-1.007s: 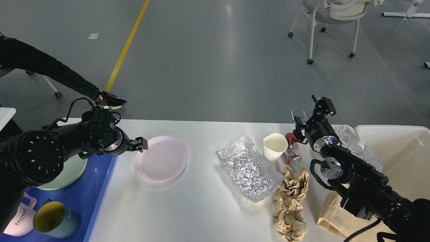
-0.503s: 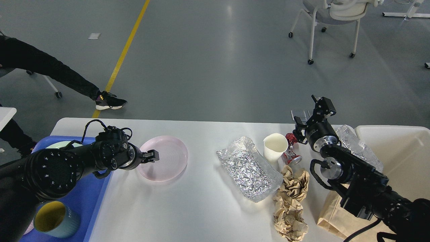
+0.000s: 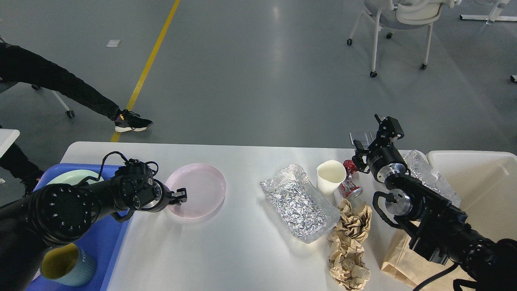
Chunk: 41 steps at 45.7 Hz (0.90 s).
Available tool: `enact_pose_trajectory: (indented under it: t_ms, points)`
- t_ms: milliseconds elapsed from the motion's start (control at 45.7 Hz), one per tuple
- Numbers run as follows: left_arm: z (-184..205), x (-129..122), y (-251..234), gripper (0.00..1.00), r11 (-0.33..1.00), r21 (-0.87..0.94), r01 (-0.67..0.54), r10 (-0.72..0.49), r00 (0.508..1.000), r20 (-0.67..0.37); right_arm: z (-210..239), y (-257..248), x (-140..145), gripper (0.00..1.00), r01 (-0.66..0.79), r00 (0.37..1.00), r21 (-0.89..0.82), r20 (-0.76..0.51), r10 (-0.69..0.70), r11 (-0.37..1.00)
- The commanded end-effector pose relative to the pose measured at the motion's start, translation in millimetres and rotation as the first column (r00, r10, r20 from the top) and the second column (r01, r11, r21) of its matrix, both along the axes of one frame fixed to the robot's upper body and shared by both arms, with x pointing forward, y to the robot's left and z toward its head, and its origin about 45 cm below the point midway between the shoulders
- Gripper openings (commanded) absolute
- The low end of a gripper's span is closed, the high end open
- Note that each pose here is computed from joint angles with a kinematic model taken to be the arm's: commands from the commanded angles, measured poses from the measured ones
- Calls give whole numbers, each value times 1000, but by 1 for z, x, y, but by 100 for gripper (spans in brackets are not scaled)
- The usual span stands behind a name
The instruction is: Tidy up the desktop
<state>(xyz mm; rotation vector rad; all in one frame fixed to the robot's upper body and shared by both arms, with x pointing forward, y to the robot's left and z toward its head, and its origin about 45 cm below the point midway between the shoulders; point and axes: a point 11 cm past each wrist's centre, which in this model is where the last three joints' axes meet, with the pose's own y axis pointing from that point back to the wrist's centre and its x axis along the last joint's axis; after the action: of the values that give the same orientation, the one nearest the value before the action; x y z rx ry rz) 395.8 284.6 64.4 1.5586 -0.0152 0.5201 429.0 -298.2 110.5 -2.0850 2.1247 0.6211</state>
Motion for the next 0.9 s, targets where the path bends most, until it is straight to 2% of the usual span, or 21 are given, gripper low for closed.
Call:
enact_pose_trajectory:
  t_ms: [0,131,481,613,722,875]
  points:
    - [-2,-10,3,10,1000,17,-11,12,996,-92,0,0,0,100,0,1000,0,0,0,1000]
    - [-2,-14,2,0,1000,0,-8,8,989,-147,0,0,0,100,0,1000,0,0,0,1000]
    - [8,-7,7,0,1000,-1,-13,12,990,-139,0,0,0,100,0,1000,0,0,0,1000]
    - [30,6,21,0,1000,3,-24,24,991,-131,0,0,0,100,0,1000,0,0,0,1000]
    - [61,25,33,0,999,5,-33,34,995,-97,0,0,0,100,0,1000,0,0,0,1000]
    - [104,44,34,0,1000,-21,-13,11,995,-101,0,0,0,100,0,1000,0,0,0,1000]
